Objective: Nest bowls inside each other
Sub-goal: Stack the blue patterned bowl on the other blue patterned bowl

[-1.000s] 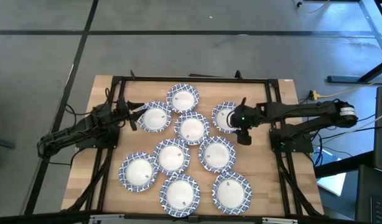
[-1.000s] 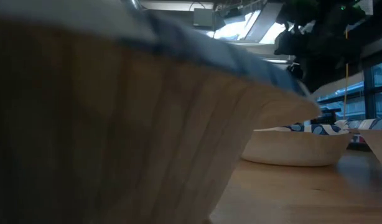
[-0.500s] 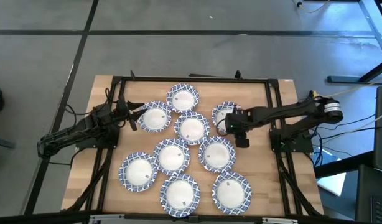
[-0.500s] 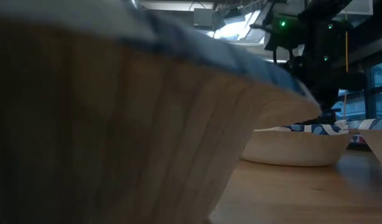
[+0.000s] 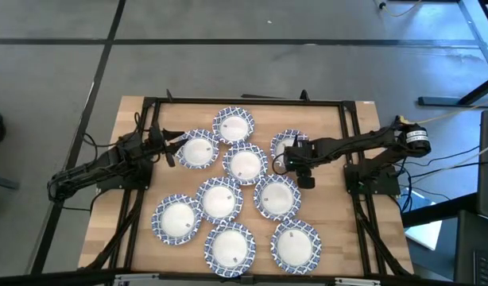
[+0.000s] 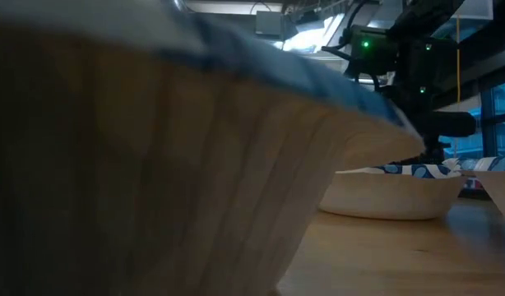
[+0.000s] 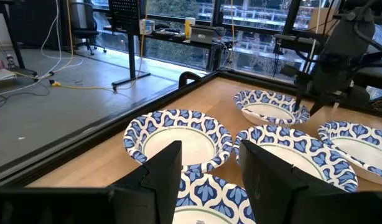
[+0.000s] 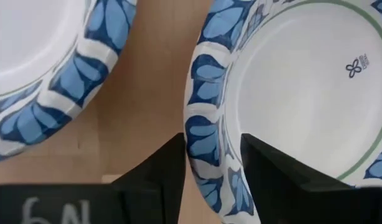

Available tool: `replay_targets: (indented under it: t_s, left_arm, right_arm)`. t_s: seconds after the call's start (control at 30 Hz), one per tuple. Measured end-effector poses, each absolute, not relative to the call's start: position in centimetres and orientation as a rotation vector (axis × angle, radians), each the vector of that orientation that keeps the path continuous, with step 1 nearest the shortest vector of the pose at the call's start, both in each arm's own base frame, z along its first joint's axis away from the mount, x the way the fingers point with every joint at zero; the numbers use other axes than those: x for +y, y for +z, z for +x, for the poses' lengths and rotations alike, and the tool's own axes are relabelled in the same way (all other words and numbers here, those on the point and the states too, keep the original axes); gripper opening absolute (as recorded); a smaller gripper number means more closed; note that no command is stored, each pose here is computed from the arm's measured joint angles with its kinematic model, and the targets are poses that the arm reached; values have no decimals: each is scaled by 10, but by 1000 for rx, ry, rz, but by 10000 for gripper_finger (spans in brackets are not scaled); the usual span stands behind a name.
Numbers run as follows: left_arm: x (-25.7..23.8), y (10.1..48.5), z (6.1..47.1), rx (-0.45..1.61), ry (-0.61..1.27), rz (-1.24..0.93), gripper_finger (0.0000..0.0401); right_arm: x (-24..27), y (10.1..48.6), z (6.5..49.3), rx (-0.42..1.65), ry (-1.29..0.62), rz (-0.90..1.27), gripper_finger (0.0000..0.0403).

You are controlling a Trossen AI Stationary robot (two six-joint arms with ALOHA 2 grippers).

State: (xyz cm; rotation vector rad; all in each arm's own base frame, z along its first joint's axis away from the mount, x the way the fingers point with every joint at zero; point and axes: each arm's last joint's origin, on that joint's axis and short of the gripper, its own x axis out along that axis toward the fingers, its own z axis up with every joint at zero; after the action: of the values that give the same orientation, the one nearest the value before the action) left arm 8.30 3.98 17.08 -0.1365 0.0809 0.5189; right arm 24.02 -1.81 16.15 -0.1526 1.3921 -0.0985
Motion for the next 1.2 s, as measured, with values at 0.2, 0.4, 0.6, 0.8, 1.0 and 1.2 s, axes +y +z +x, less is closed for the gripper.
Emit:
replay_targets:
  t_s: [0.2,0.4,0.6,0.8,1.0,1.2]
  left_arm:
    - [40,171,83,81,519,-137,154]
    - [40,171,83,81,519,-137,154]
    - [40,171,83,81,519,-137,154]
    - [40,171,83,81,519,-137,154]
    - [40,171,83,81,519,-137,154]
    - [40,171,83,81,519,-137,154]
  right_arm:
    - [-19,162,240,1390,-130,-141,118]
    - [-19,162,240,1389,-137,-147,40]
    - [-19,162,241,1387,-137,-145,8]
    - [-21,182,252,1346,-180,-180,22]
    - [-23,216,272,1238,-203,-183,6]
    - [-19,250,289,1116,-196,-181,16]
